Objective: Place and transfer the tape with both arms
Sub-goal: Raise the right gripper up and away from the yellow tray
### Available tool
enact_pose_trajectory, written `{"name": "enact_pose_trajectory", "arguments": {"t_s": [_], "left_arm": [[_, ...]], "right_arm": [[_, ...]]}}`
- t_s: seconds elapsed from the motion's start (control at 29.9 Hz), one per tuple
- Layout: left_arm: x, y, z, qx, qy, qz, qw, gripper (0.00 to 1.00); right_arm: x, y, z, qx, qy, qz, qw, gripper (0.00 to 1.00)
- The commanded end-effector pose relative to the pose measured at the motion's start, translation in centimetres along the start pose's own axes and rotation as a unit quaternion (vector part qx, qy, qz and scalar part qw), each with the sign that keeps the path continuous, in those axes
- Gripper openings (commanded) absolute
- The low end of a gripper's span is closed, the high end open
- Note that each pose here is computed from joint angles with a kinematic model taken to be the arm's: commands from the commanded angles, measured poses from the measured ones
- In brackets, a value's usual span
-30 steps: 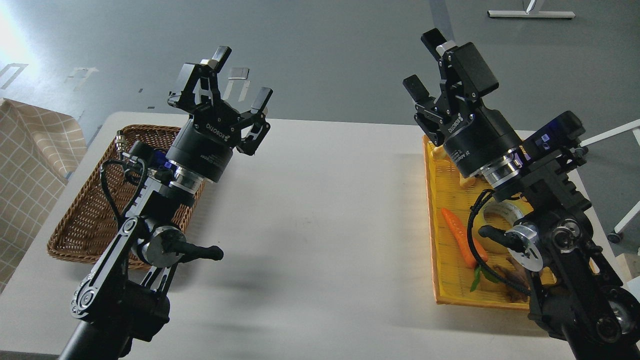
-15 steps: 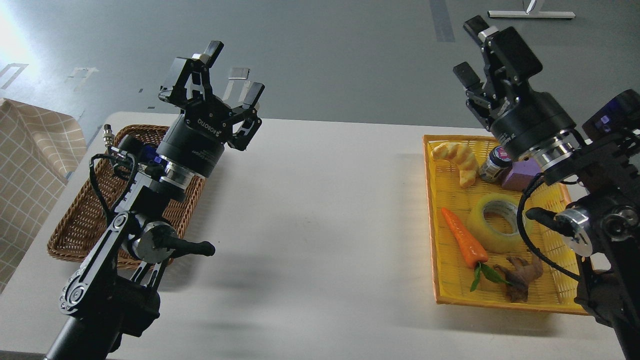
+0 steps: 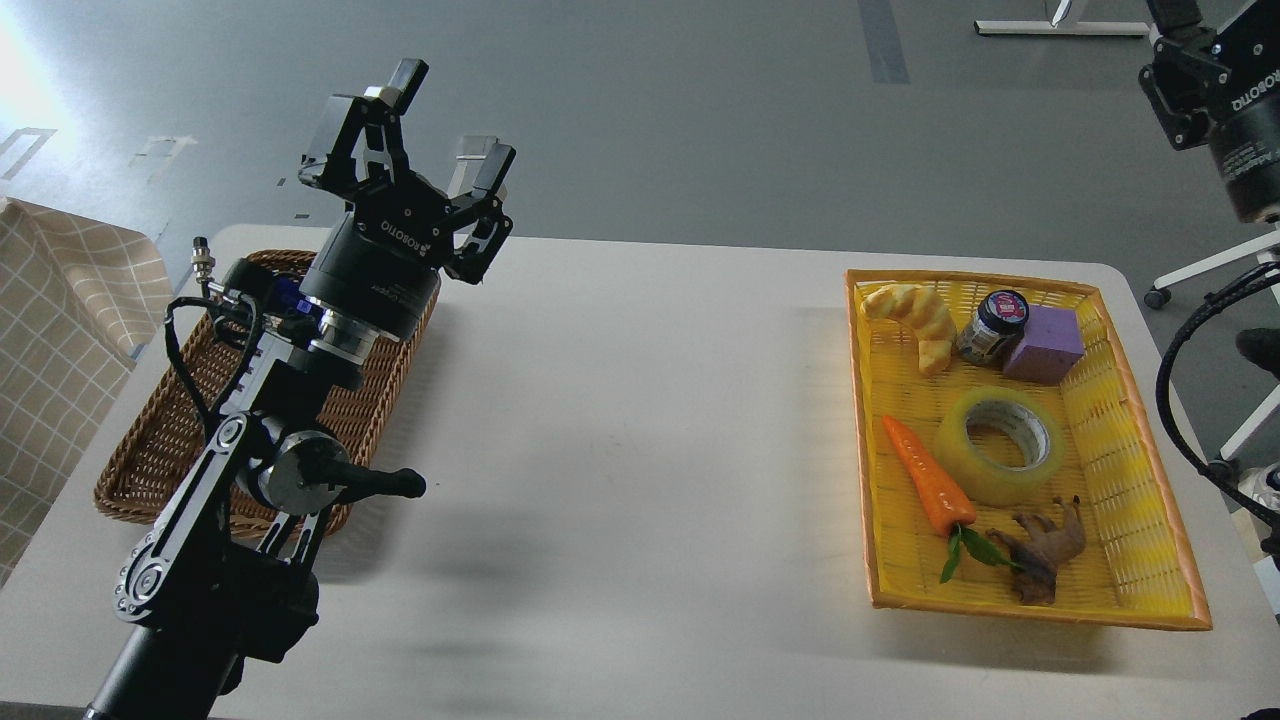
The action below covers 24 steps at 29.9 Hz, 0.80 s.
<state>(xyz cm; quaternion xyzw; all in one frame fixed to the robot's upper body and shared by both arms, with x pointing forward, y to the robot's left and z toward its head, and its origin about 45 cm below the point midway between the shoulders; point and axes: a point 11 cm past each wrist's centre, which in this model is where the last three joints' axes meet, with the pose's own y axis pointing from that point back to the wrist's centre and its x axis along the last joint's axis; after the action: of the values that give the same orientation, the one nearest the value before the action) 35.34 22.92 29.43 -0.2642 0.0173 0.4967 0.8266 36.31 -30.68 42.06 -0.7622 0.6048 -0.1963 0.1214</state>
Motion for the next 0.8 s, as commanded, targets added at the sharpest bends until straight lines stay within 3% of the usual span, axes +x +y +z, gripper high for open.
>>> {"name": "enact_pose_trajectory", "arguments": {"t_s": [0.0, 0.13, 0.2, 0.33, 0.54, 0.77], "left_arm": [[0.0, -0.1, 0.2, -0.002, -0.002, -0.001, 1.000, 0.98], [-0.1, -0.2, 0.1, -0.003, 0.001, 0.003, 1.000, 0.98], [0.0, -0.2, 0.0, -0.003, 0.000, 0.008, 1.000, 0.98], [0.0, -0.3, 0.1, -0.004, 0.001, 0.008, 1.000, 0.98], [-0.2, -0.2, -0.3, -0.002, 0.001, 0.008, 1.000, 0.98], [-1.3, -0.4, -1.2, -0.005, 0.018, 0.011, 1.000, 0.98]], "right_arm": [[1.1, 0.2, -0.7, -0.002, 0.027, -0.007, 1.000, 1.00], [0.9, 0.8, -0.3, -0.039, 0.086, -0.074, 0.993, 0.99], [0.4, 1.6, 1.5, -0.099, 0.148, -0.121, 0.977, 0.98], [1.7, 3.2, 3.4, -0.163, 0.242, -0.139, 0.946, 0.98], [5.1, 8.9, 7.7, -0.291, 0.414, -0.167, 0.846, 0.98], [6.1, 10.8, 9.4, -0.328, 0.506, -0.179, 0.778, 0.99]]}}
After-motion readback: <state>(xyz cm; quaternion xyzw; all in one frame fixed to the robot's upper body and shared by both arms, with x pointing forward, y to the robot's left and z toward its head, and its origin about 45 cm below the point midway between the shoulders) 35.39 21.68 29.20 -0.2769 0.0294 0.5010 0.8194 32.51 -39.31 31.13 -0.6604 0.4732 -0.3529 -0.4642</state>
